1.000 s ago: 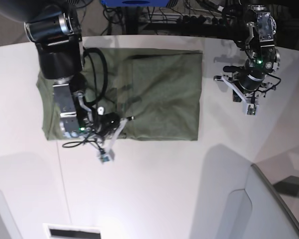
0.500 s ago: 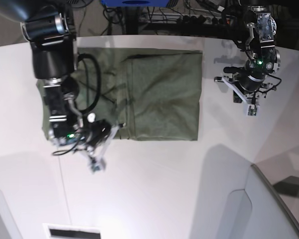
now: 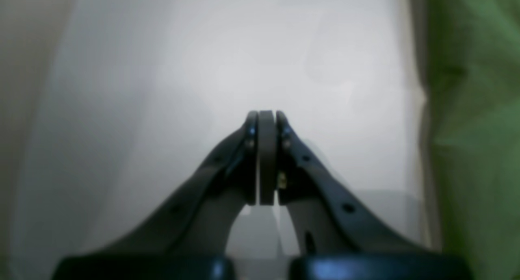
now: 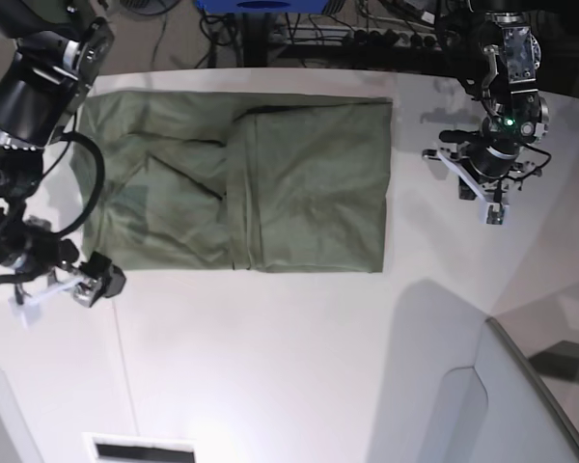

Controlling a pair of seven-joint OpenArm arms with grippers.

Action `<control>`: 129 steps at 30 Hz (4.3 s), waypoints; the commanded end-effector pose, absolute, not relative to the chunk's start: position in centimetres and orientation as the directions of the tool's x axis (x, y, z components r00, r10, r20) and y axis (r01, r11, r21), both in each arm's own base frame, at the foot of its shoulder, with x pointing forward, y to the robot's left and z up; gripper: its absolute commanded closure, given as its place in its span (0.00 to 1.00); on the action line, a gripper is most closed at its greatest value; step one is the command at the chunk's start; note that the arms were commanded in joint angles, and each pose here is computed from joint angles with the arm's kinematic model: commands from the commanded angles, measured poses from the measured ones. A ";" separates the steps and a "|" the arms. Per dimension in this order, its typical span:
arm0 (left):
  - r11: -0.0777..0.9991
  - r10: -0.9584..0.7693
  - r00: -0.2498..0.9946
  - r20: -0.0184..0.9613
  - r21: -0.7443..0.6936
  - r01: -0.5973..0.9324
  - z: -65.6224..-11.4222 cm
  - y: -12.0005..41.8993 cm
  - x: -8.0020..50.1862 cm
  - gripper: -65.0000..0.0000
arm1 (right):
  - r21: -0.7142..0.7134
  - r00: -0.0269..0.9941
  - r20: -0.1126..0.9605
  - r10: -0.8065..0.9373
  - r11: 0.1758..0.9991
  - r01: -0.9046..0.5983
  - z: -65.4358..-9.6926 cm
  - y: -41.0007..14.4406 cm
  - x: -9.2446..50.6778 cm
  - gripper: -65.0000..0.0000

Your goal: Layout the t-shirt on the table in an organized manner, then fold the t-shirt properly

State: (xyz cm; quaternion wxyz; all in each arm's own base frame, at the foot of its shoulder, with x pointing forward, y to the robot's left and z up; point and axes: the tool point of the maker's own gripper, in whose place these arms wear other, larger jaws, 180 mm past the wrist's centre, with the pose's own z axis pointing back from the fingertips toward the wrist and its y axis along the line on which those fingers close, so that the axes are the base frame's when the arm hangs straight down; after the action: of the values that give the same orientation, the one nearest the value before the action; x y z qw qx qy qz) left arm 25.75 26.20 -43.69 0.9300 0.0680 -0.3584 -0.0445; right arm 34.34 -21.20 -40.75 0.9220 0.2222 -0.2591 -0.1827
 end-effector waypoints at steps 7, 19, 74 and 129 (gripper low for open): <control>0.984 -0.142 0.713 0.687 0.175 0.028 -42.6 26.7 26.5 1.00 | 0.510 0.833 0.369 -0.413 0.839 0.191 -44.5 -26.7 31.7 0.02; 0.985 -0.145 0.714 0.685 0.170 0.037 -42.8 26.3 26.6 1.00 | 0.580 0.920 0.248 -0.303 0.807 0.109 -48.4 -22.4 27.2 0.02; 0.976 -0.093 0.755 0.649 -0.092 0.199 -49.8 17.1 29.1 1.00 | 0.551 0.926 0.249 -0.282 0.828 0.104 -49.9 -18.3 27.4 0.01; 0.997 -0.061 0.682 0.729 0.020 0.068 -44.7 25.3 27.5 1.00 | 0.002 0.913 0.407 0.035 0.999 -0.039 -46.4 -18.7 18.8 0.28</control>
State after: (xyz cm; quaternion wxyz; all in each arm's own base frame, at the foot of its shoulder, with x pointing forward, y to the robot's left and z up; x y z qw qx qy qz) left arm 26.56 24.86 -45.87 0.9258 -0.0097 -0.3765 -0.0326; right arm 18.14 -18.45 -46.98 0.9806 0.0086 -0.1950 0.0193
